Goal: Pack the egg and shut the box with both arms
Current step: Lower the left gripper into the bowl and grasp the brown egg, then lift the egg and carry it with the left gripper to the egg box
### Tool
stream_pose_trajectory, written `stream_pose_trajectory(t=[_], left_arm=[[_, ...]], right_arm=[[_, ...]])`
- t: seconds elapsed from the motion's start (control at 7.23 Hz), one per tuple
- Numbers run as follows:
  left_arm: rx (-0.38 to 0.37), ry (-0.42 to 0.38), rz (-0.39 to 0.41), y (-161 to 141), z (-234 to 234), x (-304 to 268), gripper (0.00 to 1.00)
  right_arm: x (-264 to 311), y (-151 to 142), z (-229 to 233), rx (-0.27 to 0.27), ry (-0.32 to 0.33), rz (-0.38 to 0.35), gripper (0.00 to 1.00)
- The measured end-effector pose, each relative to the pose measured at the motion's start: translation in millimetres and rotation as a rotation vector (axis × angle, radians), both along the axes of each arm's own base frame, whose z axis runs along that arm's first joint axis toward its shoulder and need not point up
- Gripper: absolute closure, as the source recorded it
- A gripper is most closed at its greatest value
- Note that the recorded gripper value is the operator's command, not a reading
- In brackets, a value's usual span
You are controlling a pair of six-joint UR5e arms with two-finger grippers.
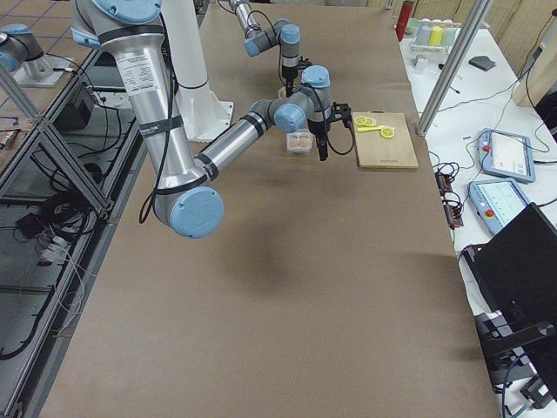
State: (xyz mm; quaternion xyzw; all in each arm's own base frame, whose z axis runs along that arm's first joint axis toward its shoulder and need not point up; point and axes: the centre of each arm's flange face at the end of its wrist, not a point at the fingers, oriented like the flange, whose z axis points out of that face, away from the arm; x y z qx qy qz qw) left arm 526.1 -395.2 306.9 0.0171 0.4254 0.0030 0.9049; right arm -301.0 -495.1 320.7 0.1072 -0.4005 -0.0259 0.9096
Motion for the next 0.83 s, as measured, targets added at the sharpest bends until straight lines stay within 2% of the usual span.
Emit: stream_pose_trajectory(t=[0.14,0.42,0.83], left_arm=[[-0.011,0.010,0.005,1.9,-3.0,-1.0,0.99],[-0.017,0.026,0.000,3.3,-10.7,-5.6,1.00],[0.023,0.075,-0.034,-2.6,-37.8,-28.7,1.00]], right_arm=[[-0.1,0.2,-0.2,0.001,0.000,0.000,0.00],[0.2,0.3,-0.7,0.001,-0.001,0.000,0.00],[0.4,0.5,-1.2,0.002,-0.002,0.000,0.00]])
